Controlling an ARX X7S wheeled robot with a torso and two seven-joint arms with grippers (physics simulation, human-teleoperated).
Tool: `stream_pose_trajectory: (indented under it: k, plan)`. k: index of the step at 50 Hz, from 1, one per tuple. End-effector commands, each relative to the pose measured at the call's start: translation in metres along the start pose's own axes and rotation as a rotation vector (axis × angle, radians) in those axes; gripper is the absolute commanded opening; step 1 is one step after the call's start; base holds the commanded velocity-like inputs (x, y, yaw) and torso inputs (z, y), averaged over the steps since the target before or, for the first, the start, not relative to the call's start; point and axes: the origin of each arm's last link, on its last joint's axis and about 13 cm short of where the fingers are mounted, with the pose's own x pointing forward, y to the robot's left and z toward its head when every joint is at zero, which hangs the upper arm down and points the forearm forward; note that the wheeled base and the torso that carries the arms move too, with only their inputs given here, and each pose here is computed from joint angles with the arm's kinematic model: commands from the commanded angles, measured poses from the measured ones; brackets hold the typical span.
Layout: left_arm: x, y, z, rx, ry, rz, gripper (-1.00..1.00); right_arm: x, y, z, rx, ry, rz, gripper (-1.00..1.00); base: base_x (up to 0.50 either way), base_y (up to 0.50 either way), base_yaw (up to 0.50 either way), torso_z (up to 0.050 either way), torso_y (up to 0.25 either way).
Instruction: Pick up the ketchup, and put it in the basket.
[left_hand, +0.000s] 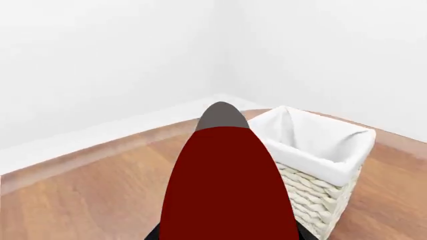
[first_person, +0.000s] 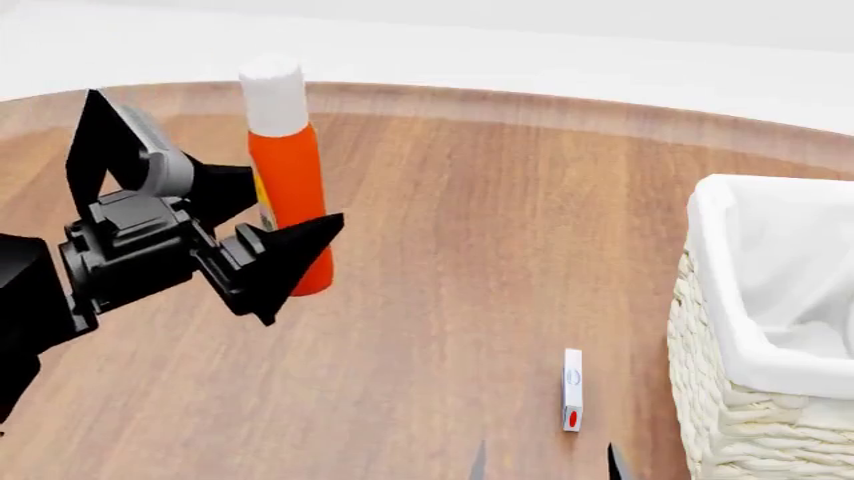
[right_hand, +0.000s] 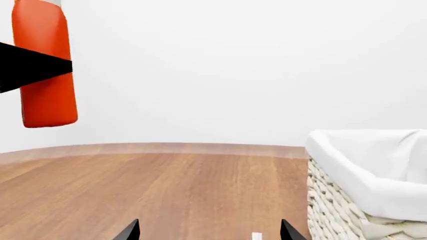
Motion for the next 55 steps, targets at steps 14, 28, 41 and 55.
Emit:
stream_pose_trajectory:
  k: [14,28,41,55]
  plan:
    - [-0.009,-0.011,-0.028,-0.09,0.031,-0.128,-1.0,0.004,-0.002,0.004,0.022,-0.027,-0.018,1.0,0.0,0.0,0.0,0.0,0.0]
    - [-0.009,-0.018,-0.029,-0.069,0.047,-0.163,-1.0,0.011,-0.002,0.04,0.1,-0.024,0.006,1.0,0.0,0.0,0.0,0.0,0.001]
    - [-0.007,-0.014,-0.023,-0.053,0.033,-0.173,-1.0,-0.005,0.003,0.113,0.157,0.015,0.111,1.0,0.0,0.0,0.0,0.0,0.0]
    - [-0.006,-0.015,-0.029,-0.038,0.054,-0.184,-1.0,-0.003,0.008,0.168,0.196,0.079,0.22,1.0,0.0,0.0,0.0,0.0,0.001]
